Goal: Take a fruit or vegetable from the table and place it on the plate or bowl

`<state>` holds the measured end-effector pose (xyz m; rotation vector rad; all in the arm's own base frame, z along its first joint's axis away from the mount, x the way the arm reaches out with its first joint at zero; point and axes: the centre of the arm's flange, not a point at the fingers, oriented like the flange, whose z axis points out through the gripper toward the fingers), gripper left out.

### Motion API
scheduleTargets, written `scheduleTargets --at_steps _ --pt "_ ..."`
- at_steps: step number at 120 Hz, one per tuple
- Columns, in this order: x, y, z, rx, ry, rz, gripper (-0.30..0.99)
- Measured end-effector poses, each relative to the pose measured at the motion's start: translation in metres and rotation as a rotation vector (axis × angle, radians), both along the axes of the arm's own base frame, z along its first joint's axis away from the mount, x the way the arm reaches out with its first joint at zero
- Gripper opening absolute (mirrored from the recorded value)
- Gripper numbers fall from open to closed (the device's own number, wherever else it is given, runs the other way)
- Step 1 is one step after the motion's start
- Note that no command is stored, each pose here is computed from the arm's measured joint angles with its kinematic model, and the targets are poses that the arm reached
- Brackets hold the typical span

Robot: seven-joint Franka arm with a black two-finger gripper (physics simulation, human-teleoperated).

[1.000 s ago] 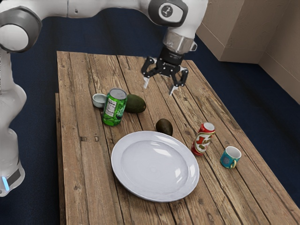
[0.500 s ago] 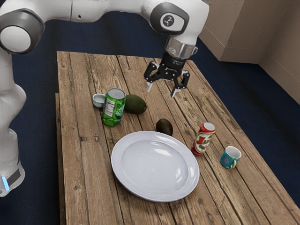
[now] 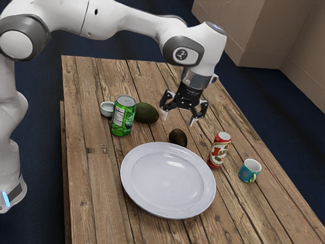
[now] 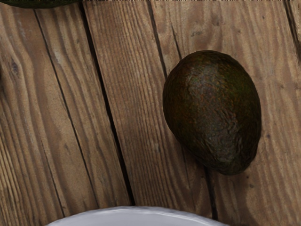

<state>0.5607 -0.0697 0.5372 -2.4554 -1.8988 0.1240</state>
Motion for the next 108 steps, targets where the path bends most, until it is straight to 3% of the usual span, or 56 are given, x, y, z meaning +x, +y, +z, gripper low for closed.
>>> scheduleTargets --at_steps 63,108 --pt "0.011 0.079 -0.004 -0.034 -0.044 0.070 0.69" --pt "0.012 0.034 -0.003 -0.038 -0.063 -0.089 0.69"
